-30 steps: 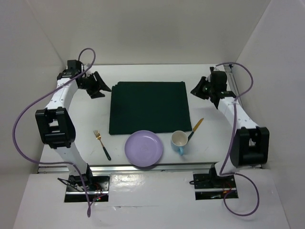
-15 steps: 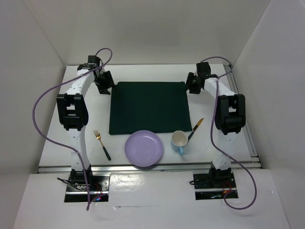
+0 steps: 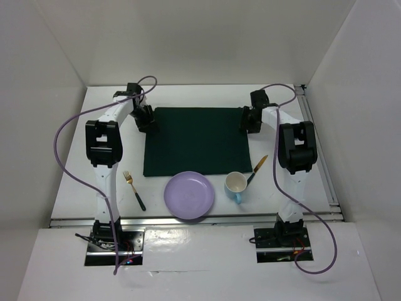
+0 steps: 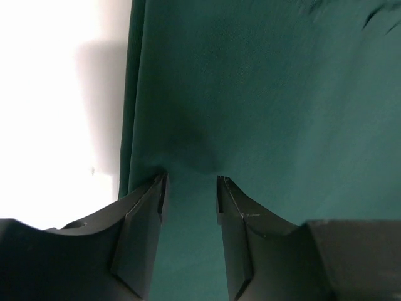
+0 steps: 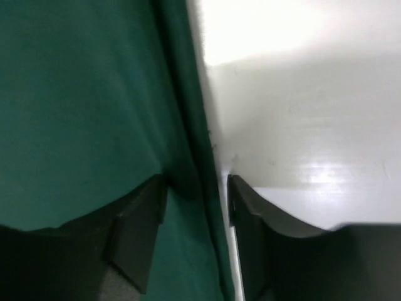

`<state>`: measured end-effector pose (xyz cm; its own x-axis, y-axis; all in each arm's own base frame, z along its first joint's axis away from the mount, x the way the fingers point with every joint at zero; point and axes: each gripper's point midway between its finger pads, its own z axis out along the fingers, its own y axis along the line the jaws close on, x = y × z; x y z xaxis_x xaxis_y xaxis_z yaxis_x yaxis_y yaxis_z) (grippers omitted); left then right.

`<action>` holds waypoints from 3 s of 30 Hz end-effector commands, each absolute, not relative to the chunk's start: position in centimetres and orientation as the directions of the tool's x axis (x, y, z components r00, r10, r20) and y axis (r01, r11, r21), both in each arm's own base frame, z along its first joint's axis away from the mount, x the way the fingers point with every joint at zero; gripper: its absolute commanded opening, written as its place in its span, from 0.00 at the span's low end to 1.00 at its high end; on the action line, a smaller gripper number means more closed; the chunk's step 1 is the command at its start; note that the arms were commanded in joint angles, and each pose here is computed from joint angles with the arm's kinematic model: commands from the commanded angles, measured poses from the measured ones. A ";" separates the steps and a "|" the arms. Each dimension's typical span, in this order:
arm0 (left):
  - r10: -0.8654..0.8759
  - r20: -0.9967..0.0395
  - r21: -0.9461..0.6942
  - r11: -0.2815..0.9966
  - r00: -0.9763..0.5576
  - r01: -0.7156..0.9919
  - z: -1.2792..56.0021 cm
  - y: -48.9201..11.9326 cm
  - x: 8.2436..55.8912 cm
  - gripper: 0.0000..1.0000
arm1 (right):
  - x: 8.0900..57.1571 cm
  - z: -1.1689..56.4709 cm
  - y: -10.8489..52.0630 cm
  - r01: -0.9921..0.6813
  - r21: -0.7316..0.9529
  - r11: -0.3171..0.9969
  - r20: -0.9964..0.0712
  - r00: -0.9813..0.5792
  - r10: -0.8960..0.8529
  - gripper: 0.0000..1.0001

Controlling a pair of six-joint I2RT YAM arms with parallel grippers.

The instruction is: Set the dinner table for one person

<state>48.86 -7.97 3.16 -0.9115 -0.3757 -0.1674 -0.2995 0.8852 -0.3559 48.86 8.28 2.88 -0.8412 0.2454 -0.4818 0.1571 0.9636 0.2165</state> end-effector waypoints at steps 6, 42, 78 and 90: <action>-0.398 -0.194 -0.376 0.874 -0.897 -0.307 2.0 -7.9 52.3 0.53 | 50.7 1.0 8.6 0.143 0.265 0.954 -0.466 -0.847 0.256 0.10; -0.295 -0.539 -0.374 0.923 -0.789 -0.090 22.1 -10.5 35.3 0.89 | 32.5 18.2 8.8 0.194 0.452 0.871 -0.561 -0.697 0.447 0.92; -0.233 -0.486 -0.343 0.937 -0.842 -0.061 18.3 -13.0 30.3 0.87 | 19.5 8.7 13.1 0.311 0.310 0.899 -0.329 -0.852 0.408 0.44; -0.238 -0.512 -0.355 0.934 -0.826 -0.049 19.7 -13.0 30.2 0.87 | 22.2 12.0 12.2 0.309 0.272 0.911 -0.439 -0.803 0.403 0.00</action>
